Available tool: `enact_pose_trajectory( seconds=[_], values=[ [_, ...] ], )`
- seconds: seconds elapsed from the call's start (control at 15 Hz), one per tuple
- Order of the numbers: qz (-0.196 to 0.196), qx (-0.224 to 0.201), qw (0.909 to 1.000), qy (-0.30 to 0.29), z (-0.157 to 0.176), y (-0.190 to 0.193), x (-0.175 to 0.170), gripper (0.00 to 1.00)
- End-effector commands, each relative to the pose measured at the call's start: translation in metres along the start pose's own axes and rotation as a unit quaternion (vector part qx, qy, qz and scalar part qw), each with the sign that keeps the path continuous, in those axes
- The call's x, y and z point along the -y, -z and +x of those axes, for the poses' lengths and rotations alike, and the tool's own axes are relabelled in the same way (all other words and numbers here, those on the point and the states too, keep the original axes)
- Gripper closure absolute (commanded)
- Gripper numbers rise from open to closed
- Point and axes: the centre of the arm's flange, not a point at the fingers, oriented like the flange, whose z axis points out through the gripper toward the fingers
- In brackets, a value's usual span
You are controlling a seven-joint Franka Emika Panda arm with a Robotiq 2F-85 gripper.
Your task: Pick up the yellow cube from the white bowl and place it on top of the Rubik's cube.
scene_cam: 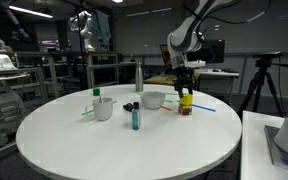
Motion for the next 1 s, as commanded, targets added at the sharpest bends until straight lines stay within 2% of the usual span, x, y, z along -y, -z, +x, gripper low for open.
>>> enact_pose_trajectory(
  seconds=[0.0,0.4,0.87,0.93],
  values=[
    [0.007,0.014,0.9998,-0.009,0.003,0.006,-0.005,0.0],
    [-0.001,0.004,0.9999,-0.01,-0.016,0.054,-0.004,0.0],
    [-0.03,-0.059,0.9974,0.03,-0.09,0.152,0.002,0.0],
    [-0.018,-0.041,0.9987,0.022,-0.056,0.127,0.0,0.0]
  ],
)
